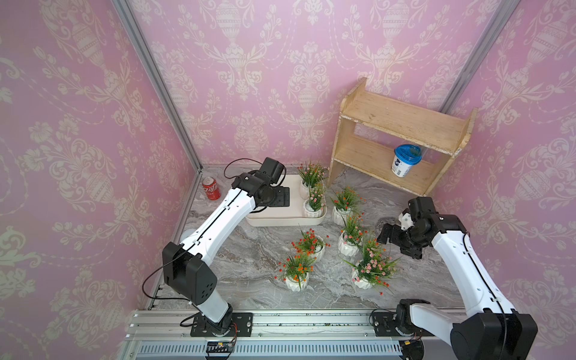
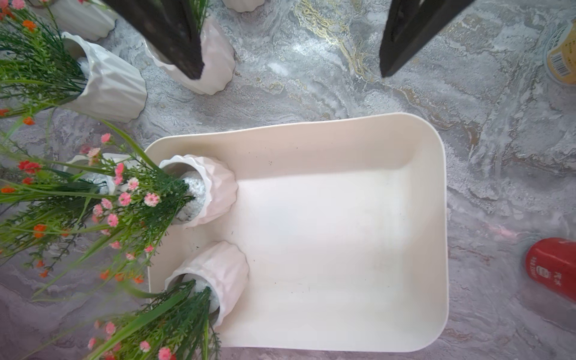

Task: Put the potted gypsophila into the storage box
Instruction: Place the baby's breath potted plant at the storage box, then pick up the baby's breath potted plant from the center of the board.

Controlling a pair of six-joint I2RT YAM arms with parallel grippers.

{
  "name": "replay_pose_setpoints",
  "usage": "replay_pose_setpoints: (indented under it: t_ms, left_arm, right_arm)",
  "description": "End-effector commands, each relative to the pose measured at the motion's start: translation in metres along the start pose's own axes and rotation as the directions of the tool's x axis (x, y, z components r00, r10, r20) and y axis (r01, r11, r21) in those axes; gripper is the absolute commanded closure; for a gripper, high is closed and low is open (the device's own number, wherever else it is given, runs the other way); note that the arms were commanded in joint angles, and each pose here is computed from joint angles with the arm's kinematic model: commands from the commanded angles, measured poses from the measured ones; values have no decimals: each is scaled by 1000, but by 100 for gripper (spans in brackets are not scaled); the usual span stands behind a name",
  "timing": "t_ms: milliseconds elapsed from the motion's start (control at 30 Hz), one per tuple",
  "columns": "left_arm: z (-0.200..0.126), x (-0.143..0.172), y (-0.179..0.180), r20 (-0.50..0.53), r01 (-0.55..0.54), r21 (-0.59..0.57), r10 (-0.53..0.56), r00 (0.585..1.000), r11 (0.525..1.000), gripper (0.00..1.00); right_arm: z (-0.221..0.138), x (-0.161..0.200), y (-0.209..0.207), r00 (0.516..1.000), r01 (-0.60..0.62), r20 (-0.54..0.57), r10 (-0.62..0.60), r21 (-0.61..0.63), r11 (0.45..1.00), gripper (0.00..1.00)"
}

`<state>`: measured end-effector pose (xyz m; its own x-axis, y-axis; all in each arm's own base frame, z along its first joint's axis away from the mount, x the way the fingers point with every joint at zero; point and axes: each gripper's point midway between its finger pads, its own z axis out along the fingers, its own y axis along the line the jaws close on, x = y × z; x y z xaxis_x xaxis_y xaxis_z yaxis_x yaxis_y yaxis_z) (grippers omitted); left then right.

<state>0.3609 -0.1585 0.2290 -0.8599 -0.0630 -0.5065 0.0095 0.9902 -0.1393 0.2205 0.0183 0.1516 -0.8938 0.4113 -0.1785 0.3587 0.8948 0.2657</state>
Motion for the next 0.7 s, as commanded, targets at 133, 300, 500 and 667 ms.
replay_pose_setpoints:
  t_ms: [133, 300, 500, 667]
  left_arm:
    - [-5, 60, 24, -85, 64, 8, -63, 994, 998, 6]
    - [-9, 108, 35, -165, 141, 23, -135, 977, 990, 1]
    - [-26, 151, 64, -200, 175, -54, -182, 963, 983, 1]
    - [-28, 177, 80, -242, 173, -110, -195, 951, 979, 1]
  right_arm:
    - [-21, -4, 15, 999, 29, 47, -25, -82, 996, 5]
    - [-39, -15, 37, 995, 44, 100, -28, -169, 985, 7]
    - [-59, -16, 78, 973, 192, 167, -160, -197, 961, 8]
    - [-65, 1, 120, 934, 343, 172, -314, -178, 922, 9]
